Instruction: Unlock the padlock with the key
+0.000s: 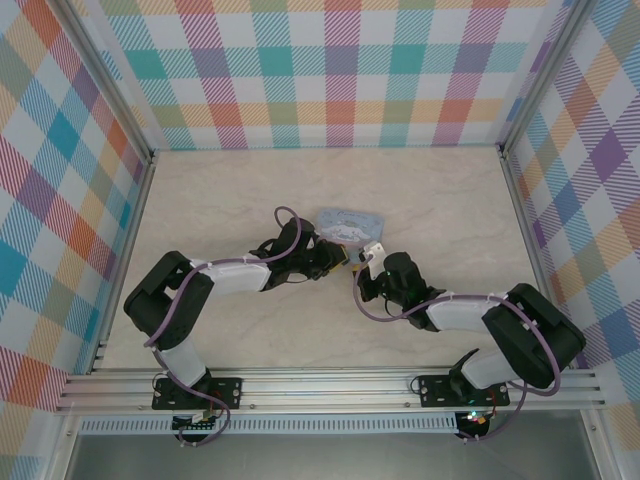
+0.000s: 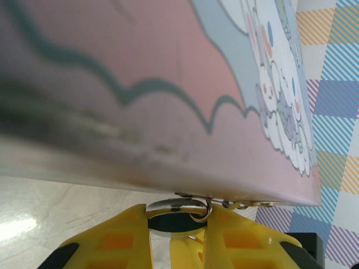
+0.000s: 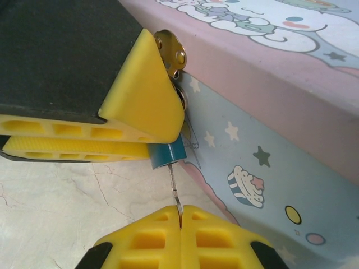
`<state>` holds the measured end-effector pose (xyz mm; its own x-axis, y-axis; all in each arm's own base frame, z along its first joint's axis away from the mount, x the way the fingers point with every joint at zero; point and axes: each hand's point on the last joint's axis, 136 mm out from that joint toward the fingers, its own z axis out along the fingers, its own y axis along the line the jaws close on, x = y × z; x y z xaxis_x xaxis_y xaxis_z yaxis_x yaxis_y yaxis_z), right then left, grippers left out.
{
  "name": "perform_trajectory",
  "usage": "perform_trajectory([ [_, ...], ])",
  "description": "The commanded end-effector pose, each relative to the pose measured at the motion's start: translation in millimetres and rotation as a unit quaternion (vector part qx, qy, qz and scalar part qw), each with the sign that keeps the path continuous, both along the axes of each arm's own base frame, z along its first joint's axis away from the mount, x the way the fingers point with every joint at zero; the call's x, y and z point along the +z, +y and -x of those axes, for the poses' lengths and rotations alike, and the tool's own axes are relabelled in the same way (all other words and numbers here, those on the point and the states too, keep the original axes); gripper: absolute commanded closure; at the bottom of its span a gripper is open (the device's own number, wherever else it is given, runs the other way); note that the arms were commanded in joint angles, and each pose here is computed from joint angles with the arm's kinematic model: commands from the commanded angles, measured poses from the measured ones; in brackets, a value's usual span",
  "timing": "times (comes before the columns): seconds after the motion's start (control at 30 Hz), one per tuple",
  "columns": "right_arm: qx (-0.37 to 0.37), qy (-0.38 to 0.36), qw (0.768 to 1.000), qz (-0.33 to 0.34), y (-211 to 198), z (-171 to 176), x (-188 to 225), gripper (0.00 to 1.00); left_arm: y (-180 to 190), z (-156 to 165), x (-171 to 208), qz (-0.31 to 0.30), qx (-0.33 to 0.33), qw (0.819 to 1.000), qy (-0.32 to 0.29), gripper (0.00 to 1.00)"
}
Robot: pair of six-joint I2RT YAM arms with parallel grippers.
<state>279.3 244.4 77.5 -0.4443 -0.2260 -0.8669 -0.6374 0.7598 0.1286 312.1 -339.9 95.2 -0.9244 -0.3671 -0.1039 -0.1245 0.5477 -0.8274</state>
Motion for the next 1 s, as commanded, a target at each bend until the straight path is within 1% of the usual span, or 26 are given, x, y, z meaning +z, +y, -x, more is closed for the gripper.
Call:
perform_trajectory([
  [0.0,0.004,-0.04,0.998,-0.049,7,-6,32,1.0,-16,7,33,0.044,-0.028,0.998,-0.021,0.78],
  [0.2,0.007,-0.038,0.998,-0.05,4,-4,33,1.0,-16,7,33,0.045,-0.027,0.998,-0.021,0.78],
  [0.37,0.032,-0.023,0.998,-0.046,12,1,29,1.0,-18,7,36,0.052,-0.028,0.998,-0.022,0.78],
  [0.57,0.042,-0.015,0.998,-0.052,20,-3,26,1.0,-20,7,42,0.066,-0.031,0.997,-0.023,0.78],
  [0.77,0.036,-0.026,0.997,-0.059,22,-10,29,1.0,-20,9,47,0.068,-0.035,0.997,-0.027,0.78],
  [0.97,0.022,-0.037,0.998,-0.053,14,-12,34,1.0,-16,11,39,0.053,-0.036,0.998,-0.023,0.78],
])
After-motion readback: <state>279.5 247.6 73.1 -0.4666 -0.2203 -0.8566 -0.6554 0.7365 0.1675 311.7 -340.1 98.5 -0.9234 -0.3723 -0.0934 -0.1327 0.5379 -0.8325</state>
